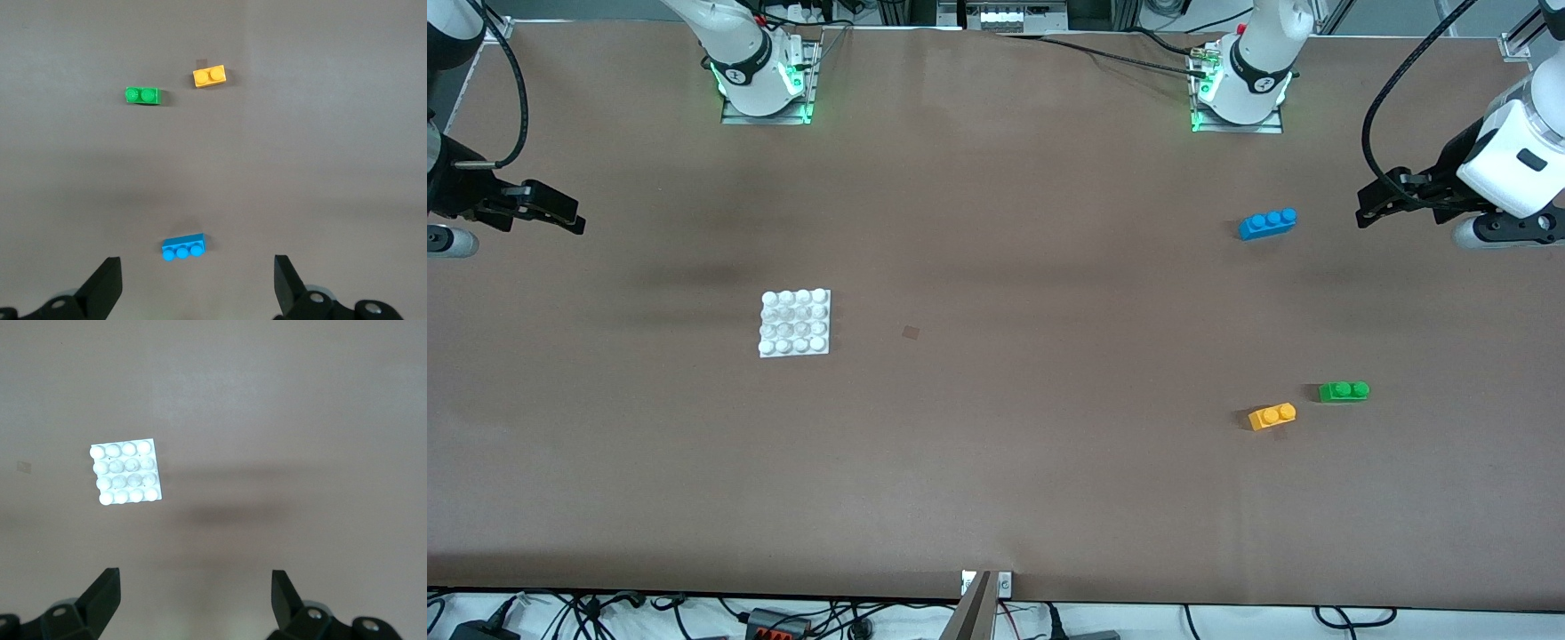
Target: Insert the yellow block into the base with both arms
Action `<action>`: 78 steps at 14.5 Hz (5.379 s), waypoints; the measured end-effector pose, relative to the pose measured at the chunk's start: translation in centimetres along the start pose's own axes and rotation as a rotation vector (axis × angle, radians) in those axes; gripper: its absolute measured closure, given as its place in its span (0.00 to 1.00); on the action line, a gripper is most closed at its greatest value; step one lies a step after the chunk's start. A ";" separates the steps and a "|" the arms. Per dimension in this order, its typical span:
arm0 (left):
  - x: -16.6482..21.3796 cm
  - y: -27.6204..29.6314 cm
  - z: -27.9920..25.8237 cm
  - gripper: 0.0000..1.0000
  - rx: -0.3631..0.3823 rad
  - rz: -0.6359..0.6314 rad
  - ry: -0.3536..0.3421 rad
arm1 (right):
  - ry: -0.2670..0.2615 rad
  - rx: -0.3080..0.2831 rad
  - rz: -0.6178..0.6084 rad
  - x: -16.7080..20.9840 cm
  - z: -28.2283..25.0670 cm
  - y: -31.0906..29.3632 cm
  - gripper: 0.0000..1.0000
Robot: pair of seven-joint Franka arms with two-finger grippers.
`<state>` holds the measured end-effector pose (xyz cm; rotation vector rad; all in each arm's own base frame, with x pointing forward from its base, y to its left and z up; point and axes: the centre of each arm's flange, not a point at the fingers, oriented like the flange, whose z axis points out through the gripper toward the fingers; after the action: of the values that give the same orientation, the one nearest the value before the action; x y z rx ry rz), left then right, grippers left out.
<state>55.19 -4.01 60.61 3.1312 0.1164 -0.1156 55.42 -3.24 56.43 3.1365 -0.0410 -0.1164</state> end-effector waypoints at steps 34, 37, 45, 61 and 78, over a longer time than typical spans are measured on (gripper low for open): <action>5.8 -2.7 8.9 0.00 0.051 -0.048 -0.098 | -0.062 0.082 -0.017 4.4 36.4 -11.1 0.00; 8.3 -2.2 12.8 0.00 0.068 -0.036 -0.103 | -0.082 0.105 -0.008 4.0 37.6 -12.3 0.00; 14.4 -1.5 23.4 0.00 -0.031 -0.078 -0.034 | -0.108 0.166 0.004 3.2 39.4 -15.7 0.00; 18.4 -1.7 36.0 0.00 -0.049 -0.134 0.077 | -0.096 0.283 0.104 -0.2 40.4 -43.7 0.18; 18.7 -1.4 39.9 0.04 -0.049 -0.128 0.081 | -0.139 0.308 0.089 -0.2 37.4 -52.7 0.00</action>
<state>70.72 -1.58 19.46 3.0784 0.3153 0.0140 53.79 49.38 18.93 3.4189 -0.2190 -0.3605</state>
